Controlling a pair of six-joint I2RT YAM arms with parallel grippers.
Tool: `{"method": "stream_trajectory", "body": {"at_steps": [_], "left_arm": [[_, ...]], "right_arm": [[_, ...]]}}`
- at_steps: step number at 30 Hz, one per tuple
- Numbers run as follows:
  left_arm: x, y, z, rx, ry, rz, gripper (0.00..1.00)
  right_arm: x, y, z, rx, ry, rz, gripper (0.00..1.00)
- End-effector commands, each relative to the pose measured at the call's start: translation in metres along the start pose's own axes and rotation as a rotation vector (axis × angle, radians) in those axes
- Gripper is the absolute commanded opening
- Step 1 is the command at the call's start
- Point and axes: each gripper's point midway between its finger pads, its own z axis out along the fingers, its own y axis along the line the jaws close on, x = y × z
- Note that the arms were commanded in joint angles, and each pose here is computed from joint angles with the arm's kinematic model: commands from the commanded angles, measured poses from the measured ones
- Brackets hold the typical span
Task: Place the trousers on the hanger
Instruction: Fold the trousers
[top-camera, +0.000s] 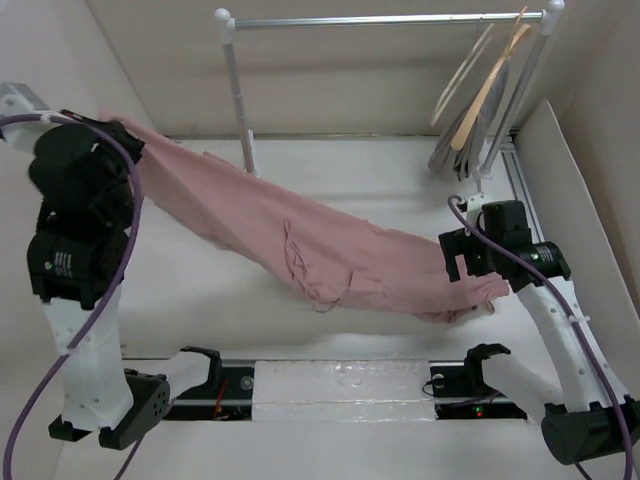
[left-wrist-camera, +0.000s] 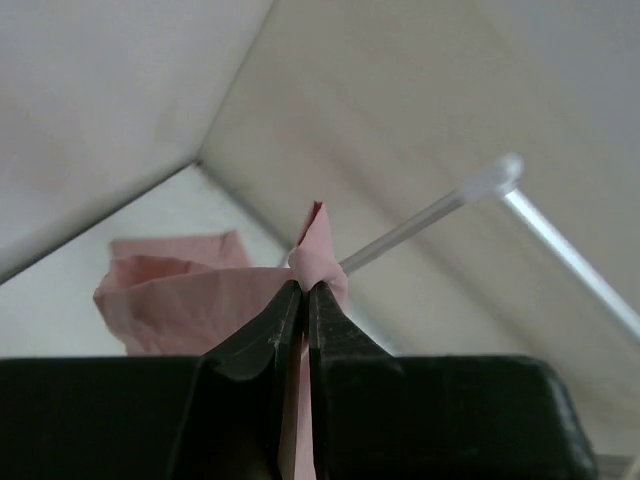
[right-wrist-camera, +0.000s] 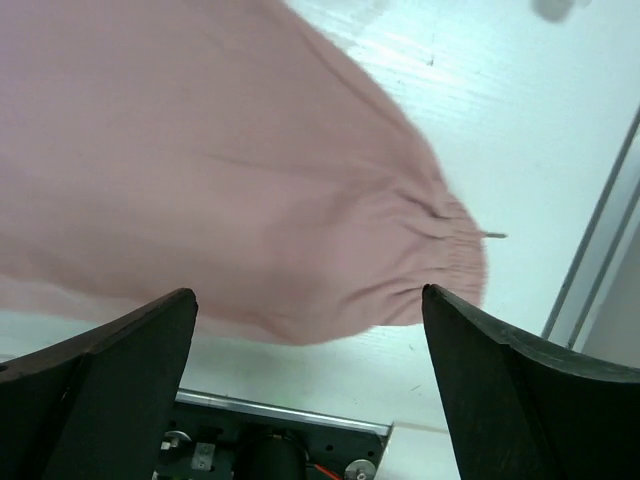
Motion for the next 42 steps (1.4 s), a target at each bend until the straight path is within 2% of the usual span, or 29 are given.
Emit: {"method": "stream_trajectory", "body": {"at_steps": [1,2,6,7,8,9,14,15,18,23,26,30,32,34,37,39,40,42], "left_arm": [[-0.069,-0.020,-0.029,0.106,-0.185,-0.107,0.00],[-0.086,-0.027,-0.037,0.150,-0.237,-0.136,0.00],[-0.098,-0.039,-0.031,0.182,-0.305,-0.133,0.00],[-0.091,-0.041,-0.014,0.148,-0.305,-0.102,0.00],[-0.091,-0.041,-0.013,0.148,-0.305,-0.101,0.00],[-0.081,-0.041,-0.002,0.126,-0.293,-0.063,0.00],[-0.038,-0.046,0.040,0.086,-0.222,0.019,0.00],[-0.027,-0.043,0.048,0.076,-0.204,0.033,0.00],[-0.009,-0.041,0.065,0.051,-0.188,0.070,0.00],[0.017,-0.041,0.099,-0.012,-0.160,0.145,0.00],[0.026,-0.040,0.119,-0.038,-0.144,0.168,0.00],[0.022,-0.027,0.149,-0.045,-0.120,0.121,0.00],[0.037,-0.021,0.167,-0.038,-0.056,0.113,0.00],[0.046,-0.005,0.184,-0.064,-0.017,0.082,0.00],[0.060,0.007,0.192,-0.059,0.042,0.057,0.00],[0.068,0.011,0.192,-0.066,0.056,0.061,0.00],[0.066,0.011,0.189,-0.062,0.051,0.059,0.00],[0.070,0.017,0.188,-0.076,0.059,0.061,0.00]], "right_arm": [[-0.003,-0.008,-0.030,0.047,-0.005,0.004,0.99],[0.001,-0.007,-0.034,0.052,-0.015,0.034,0.97],[0.037,-0.005,-0.009,0.048,0.075,0.123,0.98],[0.047,-0.001,0.002,0.026,0.102,0.159,1.00],[0.047,-0.001,0.002,0.026,0.103,0.160,1.00],[0.038,-0.002,0.009,0.018,0.073,0.171,1.00],[0.042,0.026,0.037,-0.157,0.112,0.248,1.00],[0.031,0.029,0.043,-0.186,0.061,0.247,1.00],[0.029,0.042,0.059,-0.250,0.020,0.292,0.97],[0.044,0.032,0.067,-0.179,0.084,0.291,0.94],[0.052,0.015,0.057,-0.083,0.120,0.295,0.97],[0.049,-0.007,0.036,0.042,0.040,0.325,1.00],[0.056,-0.010,0.040,0.046,0.050,0.350,1.00],[0.075,-0.002,0.053,0.000,0.131,0.360,1.00],[0.081,0.010,0.066,-0.074,0.155,0.358,1.00],[0.071,0.014,0.069,-0.109,0.111,0.351,0.92],[0.068,0.016,0.068,-0.124,0.090,0.352,0.81],[0.066,0.017,0.067,-0.137,0.081,0.346,0.80]]}}
